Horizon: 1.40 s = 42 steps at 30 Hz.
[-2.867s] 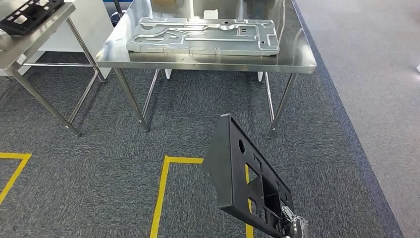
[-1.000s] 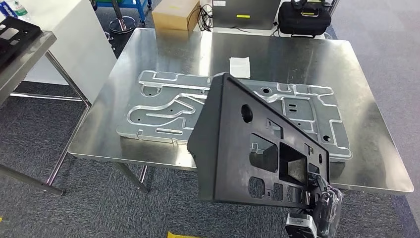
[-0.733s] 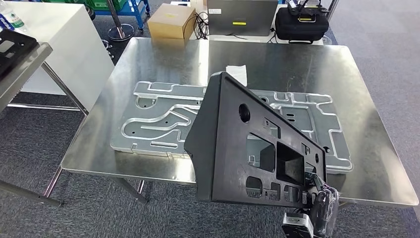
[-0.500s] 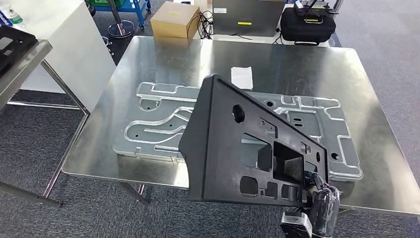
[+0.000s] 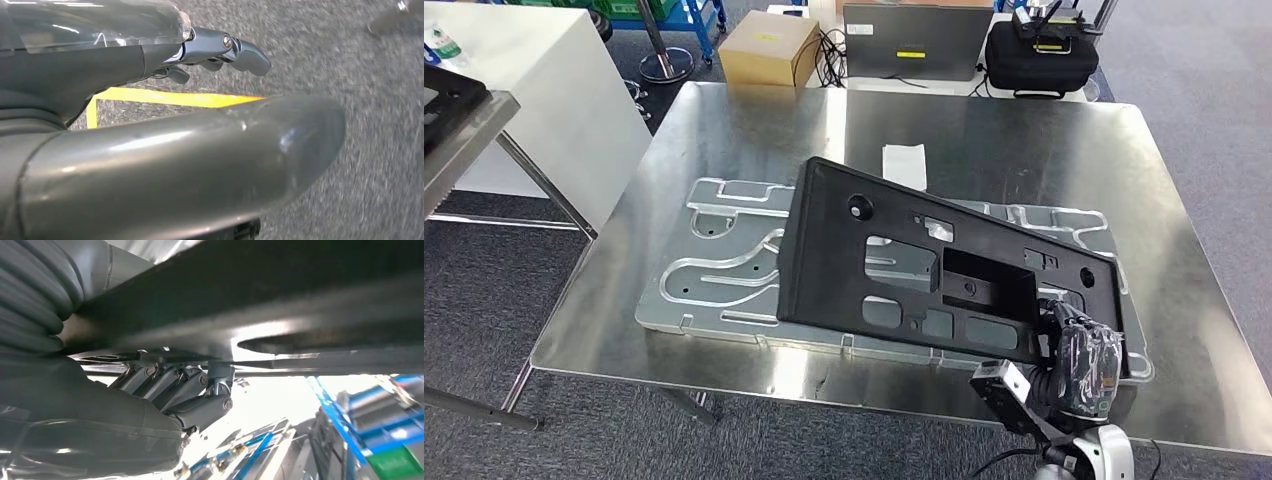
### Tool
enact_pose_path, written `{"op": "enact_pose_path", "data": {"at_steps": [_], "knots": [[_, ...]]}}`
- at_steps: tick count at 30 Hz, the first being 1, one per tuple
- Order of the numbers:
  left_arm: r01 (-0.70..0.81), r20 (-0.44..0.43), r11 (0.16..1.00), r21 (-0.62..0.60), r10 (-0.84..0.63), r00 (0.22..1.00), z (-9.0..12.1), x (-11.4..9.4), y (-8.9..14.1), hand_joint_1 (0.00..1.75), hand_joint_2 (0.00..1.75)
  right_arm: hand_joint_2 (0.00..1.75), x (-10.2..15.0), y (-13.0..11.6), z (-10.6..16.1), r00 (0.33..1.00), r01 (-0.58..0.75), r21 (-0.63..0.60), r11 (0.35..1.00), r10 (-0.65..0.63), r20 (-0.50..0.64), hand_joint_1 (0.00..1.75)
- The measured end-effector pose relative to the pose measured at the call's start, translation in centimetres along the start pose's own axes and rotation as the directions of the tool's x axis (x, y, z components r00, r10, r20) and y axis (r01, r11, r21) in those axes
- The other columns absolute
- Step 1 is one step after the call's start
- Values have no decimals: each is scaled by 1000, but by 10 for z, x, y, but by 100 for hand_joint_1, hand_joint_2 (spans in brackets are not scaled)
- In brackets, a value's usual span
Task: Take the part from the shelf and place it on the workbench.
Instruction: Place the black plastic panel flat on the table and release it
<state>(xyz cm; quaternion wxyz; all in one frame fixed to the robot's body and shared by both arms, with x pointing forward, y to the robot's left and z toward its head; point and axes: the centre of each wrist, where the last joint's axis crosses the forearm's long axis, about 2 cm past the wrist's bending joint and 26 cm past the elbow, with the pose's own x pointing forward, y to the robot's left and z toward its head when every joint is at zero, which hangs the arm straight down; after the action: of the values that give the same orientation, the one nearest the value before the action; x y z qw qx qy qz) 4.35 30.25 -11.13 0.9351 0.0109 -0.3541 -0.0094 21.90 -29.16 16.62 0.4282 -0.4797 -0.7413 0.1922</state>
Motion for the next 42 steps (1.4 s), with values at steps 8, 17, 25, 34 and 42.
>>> {"op": "enact_pose_path", "data": {"at_steps": [8, 17, 25, 34, 42], "knots": [[31, -10, 999, -21, -31, 999, -1, 2, 4, 0, 0, 175, -51, 27, -57, 980, -200, 141, 970, 201, 3, 175], [60, -13, 998, -37, -61, 998, -3, 4, 10, 0, 0, 175, -77, 42, -90, 949, -310, 213, 926, 314, 17, 175], [63, -14, 997, -43, -63, 998, -3, 5, 10, 0, 0, 175, -86, 49, -92, 942, -327, 254, 910, 335, 11, 175], [63, -13, 997, -45, -64, 998, -4, 5, 9, 0, 0, 175, -85, 52, -98, 940, -333, 259, 907, 340, 20, 175], [61, -12, 997, -50, -62, 998, -4, 6, 10, 0, 0, 175, -84, 66, -98, 930, -360, 316, 878, 362, 54, 0]]}}
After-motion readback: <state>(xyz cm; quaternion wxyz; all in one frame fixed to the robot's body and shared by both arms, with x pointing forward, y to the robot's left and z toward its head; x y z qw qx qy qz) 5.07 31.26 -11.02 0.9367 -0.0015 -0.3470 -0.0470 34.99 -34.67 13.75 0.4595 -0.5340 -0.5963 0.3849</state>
